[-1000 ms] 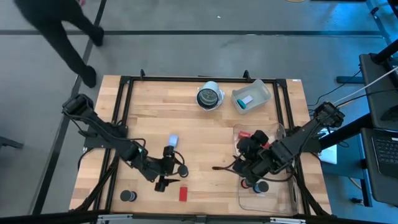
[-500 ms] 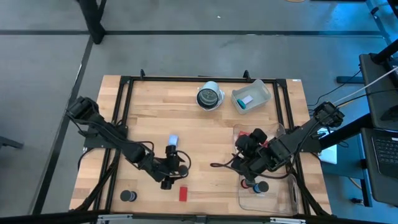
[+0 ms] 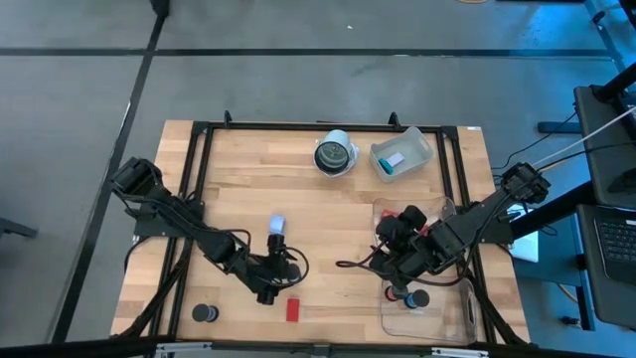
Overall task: Pick & Place Office items
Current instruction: Put the white hourglass into the bottom transparent bin
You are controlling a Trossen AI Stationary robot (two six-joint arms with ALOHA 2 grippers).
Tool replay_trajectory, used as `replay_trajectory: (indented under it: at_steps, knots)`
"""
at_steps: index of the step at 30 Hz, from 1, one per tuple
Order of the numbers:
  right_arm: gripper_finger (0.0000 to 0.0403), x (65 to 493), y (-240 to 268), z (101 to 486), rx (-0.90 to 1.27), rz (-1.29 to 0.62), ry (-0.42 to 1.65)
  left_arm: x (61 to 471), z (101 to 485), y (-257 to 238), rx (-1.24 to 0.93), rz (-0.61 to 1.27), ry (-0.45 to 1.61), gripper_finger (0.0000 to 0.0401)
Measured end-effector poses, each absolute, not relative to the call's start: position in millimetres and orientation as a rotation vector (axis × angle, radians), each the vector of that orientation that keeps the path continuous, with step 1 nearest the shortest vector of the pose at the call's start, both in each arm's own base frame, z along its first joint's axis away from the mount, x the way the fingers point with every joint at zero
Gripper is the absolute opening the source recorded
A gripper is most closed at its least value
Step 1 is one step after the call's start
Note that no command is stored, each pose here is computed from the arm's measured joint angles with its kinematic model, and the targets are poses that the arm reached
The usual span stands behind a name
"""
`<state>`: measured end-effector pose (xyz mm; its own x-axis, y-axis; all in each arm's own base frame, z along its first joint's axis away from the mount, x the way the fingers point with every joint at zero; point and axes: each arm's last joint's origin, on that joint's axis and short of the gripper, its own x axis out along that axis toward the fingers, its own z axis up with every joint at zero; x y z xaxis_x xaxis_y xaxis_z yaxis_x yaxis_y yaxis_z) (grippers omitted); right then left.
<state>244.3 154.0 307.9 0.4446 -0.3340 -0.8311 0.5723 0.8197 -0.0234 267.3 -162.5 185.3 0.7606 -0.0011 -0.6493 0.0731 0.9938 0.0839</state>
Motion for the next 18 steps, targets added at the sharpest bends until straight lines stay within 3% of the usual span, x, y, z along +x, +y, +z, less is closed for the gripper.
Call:
replay_trajectory:
  at_steps: [18]
  knots:
    - [0.0334, 244.4, 154.0, 308.0, 0.279, -0.573, 0.954, 268.0, 185.2, -162.8, 0.025, -0.069, 0.724, 0.023]
